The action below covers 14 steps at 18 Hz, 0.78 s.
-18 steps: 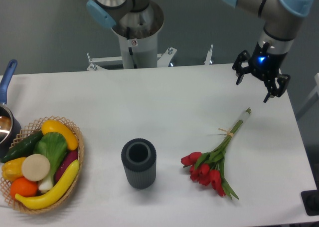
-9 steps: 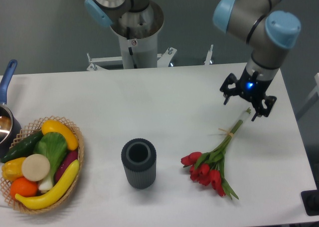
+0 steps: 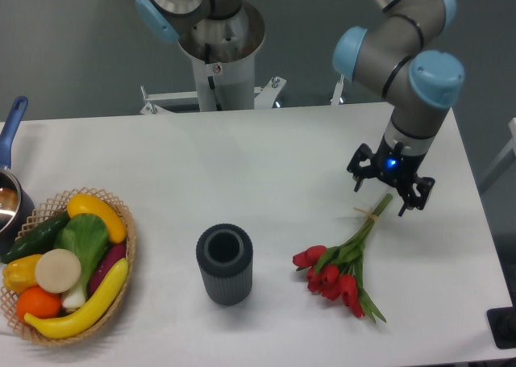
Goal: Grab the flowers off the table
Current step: 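Move the open gripper toward the tied stems of the red tulips, then lower the gripper onto the tulip stems and close it around them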
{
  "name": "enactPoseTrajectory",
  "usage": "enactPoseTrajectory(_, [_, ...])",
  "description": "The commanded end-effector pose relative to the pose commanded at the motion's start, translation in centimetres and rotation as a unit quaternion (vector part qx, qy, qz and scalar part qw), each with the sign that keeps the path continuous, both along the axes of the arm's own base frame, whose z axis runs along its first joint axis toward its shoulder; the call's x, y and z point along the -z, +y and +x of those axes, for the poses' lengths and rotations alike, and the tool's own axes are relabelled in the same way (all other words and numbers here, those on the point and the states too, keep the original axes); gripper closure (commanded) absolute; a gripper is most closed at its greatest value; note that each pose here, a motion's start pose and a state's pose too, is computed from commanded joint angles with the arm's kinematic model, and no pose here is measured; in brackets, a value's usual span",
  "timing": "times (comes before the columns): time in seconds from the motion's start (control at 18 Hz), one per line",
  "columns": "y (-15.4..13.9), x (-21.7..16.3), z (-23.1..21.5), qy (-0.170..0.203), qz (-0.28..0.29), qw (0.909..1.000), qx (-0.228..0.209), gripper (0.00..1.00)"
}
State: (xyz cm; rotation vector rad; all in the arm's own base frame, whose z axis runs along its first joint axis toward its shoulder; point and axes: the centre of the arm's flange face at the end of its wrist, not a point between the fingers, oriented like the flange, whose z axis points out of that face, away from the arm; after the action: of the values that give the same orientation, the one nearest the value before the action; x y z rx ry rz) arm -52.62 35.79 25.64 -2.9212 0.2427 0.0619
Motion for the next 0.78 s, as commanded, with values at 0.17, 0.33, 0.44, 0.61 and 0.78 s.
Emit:
enactPoseTrajectory(0.17, [0.5,2.5,-0.5,-0.015,-0.008,0.9999,0.004,0.00])
enactPoseTrajectory(0.33, [1.4,3.5,-0.4,-0.014,-0.008,0.9998,0.008,0.00])
enactPoseTrajectory(0.44, [1.7,4.0,-0.7,-0.013,-0.007,0.9999,0.008,0.00])
enactPoseTrajectory(0.61, [3.3,4.0,-0.8,-0.009,-0.006,0.9998,0.015,0.00])
enactPoseTrajectory(0.78, [3.8,4.8,-0.6,-0.008,-0.006,0.9999,0.008,0.00])
